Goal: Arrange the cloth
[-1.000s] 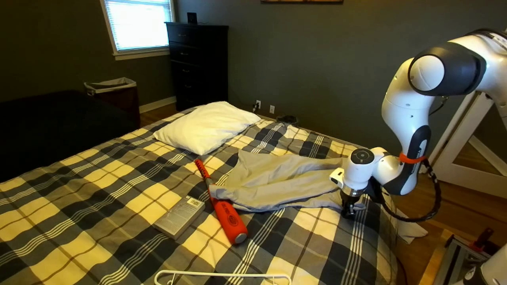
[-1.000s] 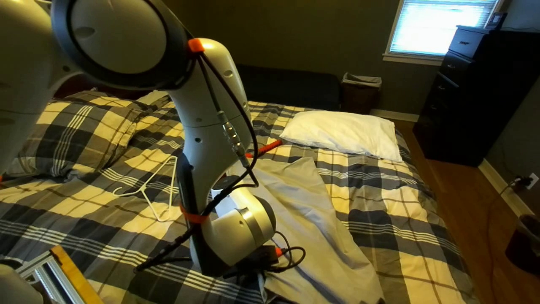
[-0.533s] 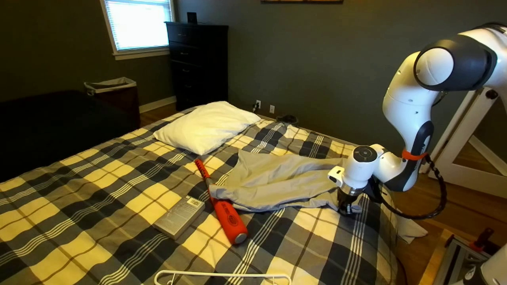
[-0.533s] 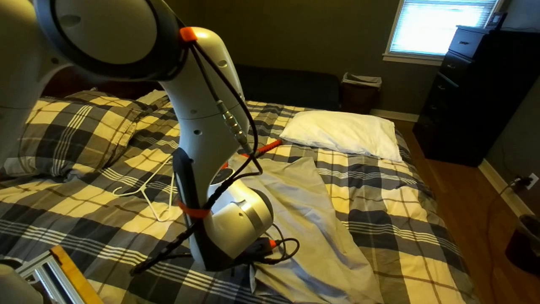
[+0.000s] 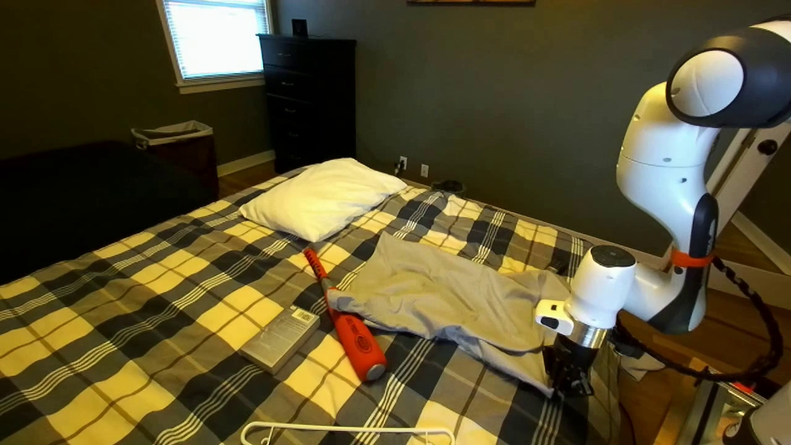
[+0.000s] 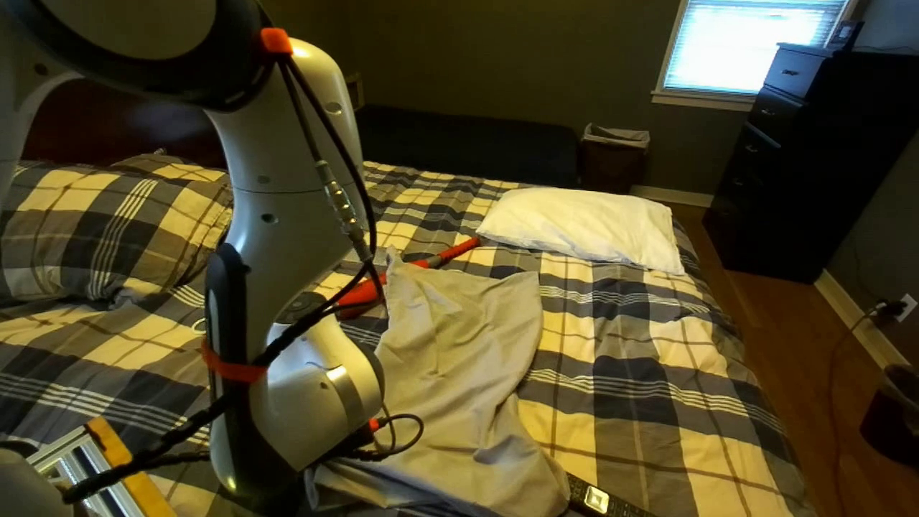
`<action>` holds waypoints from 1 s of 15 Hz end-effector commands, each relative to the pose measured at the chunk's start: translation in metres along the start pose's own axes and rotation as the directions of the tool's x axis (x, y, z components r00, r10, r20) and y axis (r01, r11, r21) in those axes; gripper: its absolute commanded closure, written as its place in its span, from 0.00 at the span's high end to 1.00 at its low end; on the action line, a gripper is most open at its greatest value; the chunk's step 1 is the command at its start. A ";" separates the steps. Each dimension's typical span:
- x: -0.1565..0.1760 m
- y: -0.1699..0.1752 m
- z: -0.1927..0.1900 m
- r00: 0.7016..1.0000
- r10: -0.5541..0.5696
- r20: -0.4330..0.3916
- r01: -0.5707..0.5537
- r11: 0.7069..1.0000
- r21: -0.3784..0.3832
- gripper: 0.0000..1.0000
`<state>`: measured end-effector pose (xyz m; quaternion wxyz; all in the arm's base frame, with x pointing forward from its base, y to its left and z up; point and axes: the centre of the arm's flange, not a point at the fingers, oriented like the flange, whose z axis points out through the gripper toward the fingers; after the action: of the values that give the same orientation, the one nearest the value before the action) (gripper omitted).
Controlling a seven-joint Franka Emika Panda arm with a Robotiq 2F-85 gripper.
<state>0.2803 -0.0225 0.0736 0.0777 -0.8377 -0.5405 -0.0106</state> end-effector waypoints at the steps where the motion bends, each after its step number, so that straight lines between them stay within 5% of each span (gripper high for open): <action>1: 0.012 -0.036 -0.042 0.987 -0.146 -0.069 0.154 0.981 0.121 0.01; 3: 0.021 -0.051 -0.044 0.966 -0.232 -0.116 0.251 0.950 0.186 0.01; 4: 0.024 -0.054 -0.041 0.954 -0.267 -0.134 0.292 0.929 0.228 0.28; 6: 0.027 -0.053 -0.045 0.950 -0.281 -0.135 0.306 0.920 0.245 0.33; 10: 0.031 -0.037 -0.071 0.960 -0.263 -0.098 0.276 0.950 0.148 0.64; 15: 0.024 0.003 -0.138 0.975 -0.188 -0.121 0.177 0.979 -0.099 0.99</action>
<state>0.2841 -0.0037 0.1579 0.1245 -0.7636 -0.6314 -0.0518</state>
